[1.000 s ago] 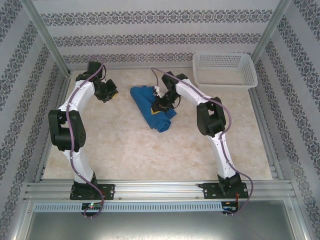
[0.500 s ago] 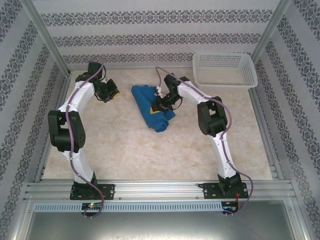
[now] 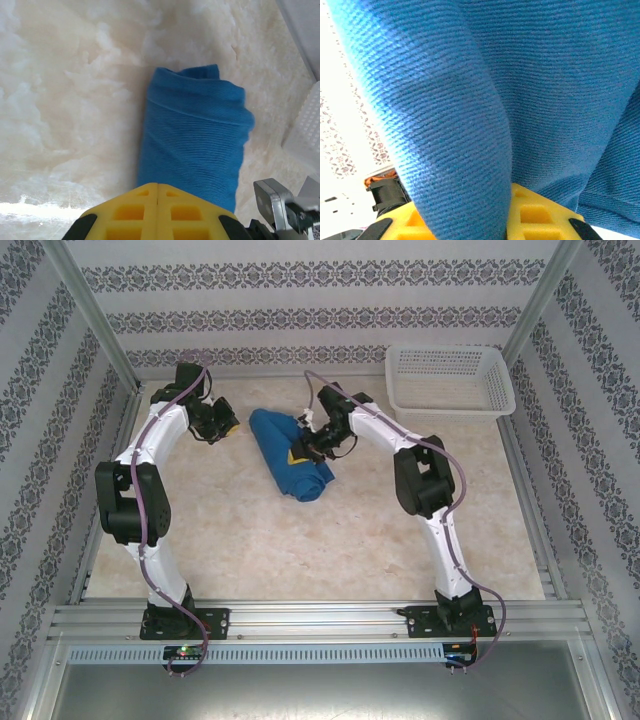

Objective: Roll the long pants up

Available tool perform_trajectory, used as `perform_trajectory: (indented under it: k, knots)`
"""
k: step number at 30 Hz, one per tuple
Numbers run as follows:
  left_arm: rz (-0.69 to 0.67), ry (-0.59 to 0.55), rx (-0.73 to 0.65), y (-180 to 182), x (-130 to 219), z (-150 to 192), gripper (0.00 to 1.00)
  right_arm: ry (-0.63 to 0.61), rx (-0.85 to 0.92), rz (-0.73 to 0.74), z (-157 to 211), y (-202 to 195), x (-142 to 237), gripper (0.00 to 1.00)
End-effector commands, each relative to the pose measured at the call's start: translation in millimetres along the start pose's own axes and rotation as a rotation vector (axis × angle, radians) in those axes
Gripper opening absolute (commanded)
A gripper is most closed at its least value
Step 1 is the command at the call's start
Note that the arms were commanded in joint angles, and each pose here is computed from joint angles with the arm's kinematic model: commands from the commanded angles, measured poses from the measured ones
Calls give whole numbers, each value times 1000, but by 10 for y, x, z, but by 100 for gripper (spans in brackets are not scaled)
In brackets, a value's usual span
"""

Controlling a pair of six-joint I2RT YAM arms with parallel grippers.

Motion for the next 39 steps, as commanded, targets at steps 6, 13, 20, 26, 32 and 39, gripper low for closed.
perform_trajectory:
  k: [6,13,20,26,32,39]
  knots:
    - [49,-34,-52,-214,202,-27,0,-145,-117,-136,-247,-159,629,0]
    - [45,-33,-54,-221,200,-41,0,-119,-156,-231,-325,-173,486,0]
    - [82,-7,-71,-344,137,71,0,-50,-117,-284,-272,106,205,0]
    - [141,29,-71,-522,-171,210,0,-23,-96,-331,-185,352,114,0]
    - [160,47,-85,-694,-404,231,10,-13,-92,-336,-52,419,114,0]
    - [132,93,-101,-706,-837,289,40,3,-120,-319,56,291,16,0]
Point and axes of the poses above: each hand's point on the last joint's axis, 136 mm out from that joint toward the fingers, its own x axis back along the fingers, its own y axis along the line the jaws close on, z = x × y, the point moved 4 cm from there along x, back along the fingers, and after that the axes turned 6 degrees about -x, right-handed, at the moved point
